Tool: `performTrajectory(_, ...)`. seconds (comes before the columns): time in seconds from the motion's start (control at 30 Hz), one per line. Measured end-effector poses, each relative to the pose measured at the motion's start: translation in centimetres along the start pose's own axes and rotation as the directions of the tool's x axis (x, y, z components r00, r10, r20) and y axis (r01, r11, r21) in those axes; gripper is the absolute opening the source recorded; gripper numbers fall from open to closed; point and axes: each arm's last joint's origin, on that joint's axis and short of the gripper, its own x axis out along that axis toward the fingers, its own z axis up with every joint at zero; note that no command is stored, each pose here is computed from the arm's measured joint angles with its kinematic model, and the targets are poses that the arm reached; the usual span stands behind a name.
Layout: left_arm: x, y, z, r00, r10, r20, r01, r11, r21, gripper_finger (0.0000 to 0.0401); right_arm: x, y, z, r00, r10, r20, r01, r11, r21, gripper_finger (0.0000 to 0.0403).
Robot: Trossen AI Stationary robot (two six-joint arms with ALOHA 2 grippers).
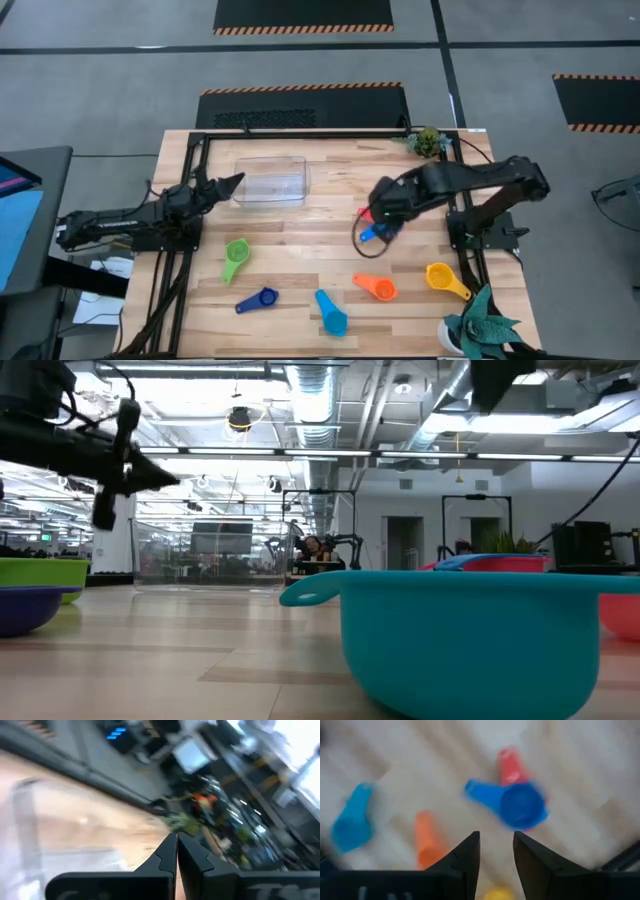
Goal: Nest measuring cups in basket
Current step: Stack the yellow measuring cup on top of the blue measuring cup
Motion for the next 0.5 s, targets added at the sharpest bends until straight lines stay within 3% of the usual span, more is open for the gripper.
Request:
performTrajectory(0.1,0.0,-1.7,0.9,0.983,-0.185,0.022,0.181,0.977,0.111,0.0,0.2,0.0,-1.9,0.998,-0.027,-0.064,0.029,0.999,0.022,0.0135)
performTrajectory(0.17,0.1,-3.3,1.9,0.963,-0.263,0.058,0.247,0.949,0.195,0.0,0.5,0.4,-3.1,0.994,-0.056,-0.091,0.059,0.998,0.029,0.0133)
performTrajectory(0.3,0.5,-6.8,3.9,0.934,-0.351,0.061,0.311,0.887,0.34,0.0,2.0,1.4,-6.1,0.985,-0.056,-0.165,0.06,0.998,0.017,0.0133)
performTrajectory(0.5,3.1,-12.1,5.3,0.896,-0.427,-0.118,0.424,0.751,0.506,0.0,5.6,1.5,-10.4,0.917,-0.163,-0.364,0.195,0.979,0.054,0.0132)
